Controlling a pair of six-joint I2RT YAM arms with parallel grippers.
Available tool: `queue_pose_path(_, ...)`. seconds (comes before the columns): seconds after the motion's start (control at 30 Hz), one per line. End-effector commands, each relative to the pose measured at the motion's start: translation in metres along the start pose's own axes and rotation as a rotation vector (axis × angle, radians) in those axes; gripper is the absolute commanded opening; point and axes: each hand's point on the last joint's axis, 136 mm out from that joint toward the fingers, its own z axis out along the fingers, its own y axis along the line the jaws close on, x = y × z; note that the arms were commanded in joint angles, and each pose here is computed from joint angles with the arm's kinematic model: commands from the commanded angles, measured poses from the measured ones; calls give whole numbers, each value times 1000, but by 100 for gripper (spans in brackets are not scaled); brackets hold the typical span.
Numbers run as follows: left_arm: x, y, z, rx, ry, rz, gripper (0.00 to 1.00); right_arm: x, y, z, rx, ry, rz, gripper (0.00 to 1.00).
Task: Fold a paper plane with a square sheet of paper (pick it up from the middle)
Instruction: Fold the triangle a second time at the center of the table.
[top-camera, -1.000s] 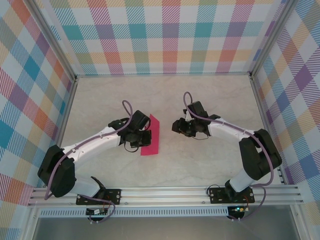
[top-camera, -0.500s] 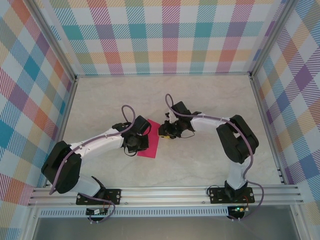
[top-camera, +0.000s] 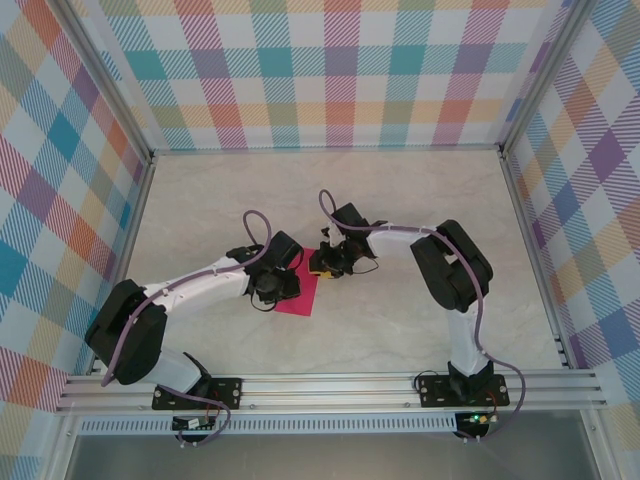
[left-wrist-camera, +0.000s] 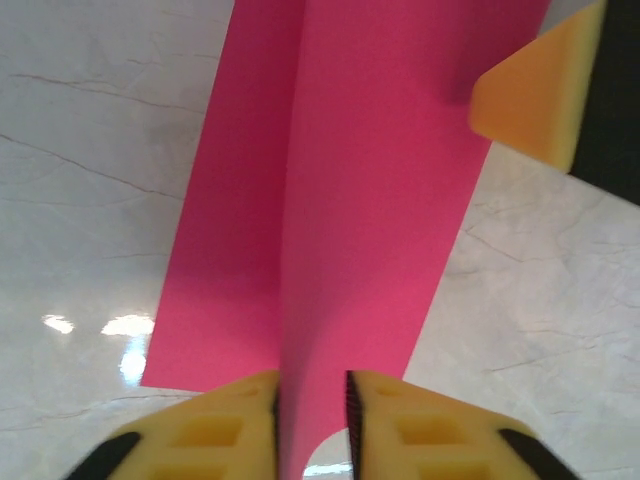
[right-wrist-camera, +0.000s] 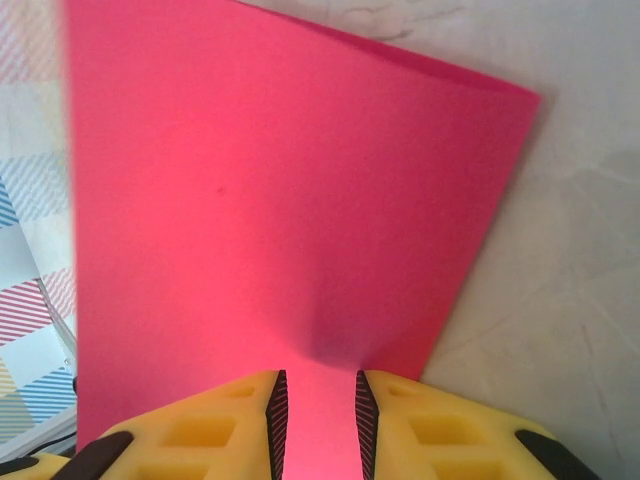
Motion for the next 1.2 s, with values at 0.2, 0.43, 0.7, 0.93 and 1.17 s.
queue_pose_path(0.2,0,-35,9,186,28,-29,38,3,-7,9,30,42,3,27)
queue_pose_path(0.43,-10,-35,19,182,11,-50,44,4,-12,11,46,54,30,27)
queue_pose_path(0.7,-12,-20,24,171,-3,-85,43,-1,22,-22,-20,-21,-49,31)
queue_pose_path(0.93,-13,-8,26,159,-18,-110,28,13,31,-44,-42,-53,-114,37)
queue_pose_path(1.17,-18,-9,25,176,-38,-124,19,34,21,-37,-72,7,-92,38)
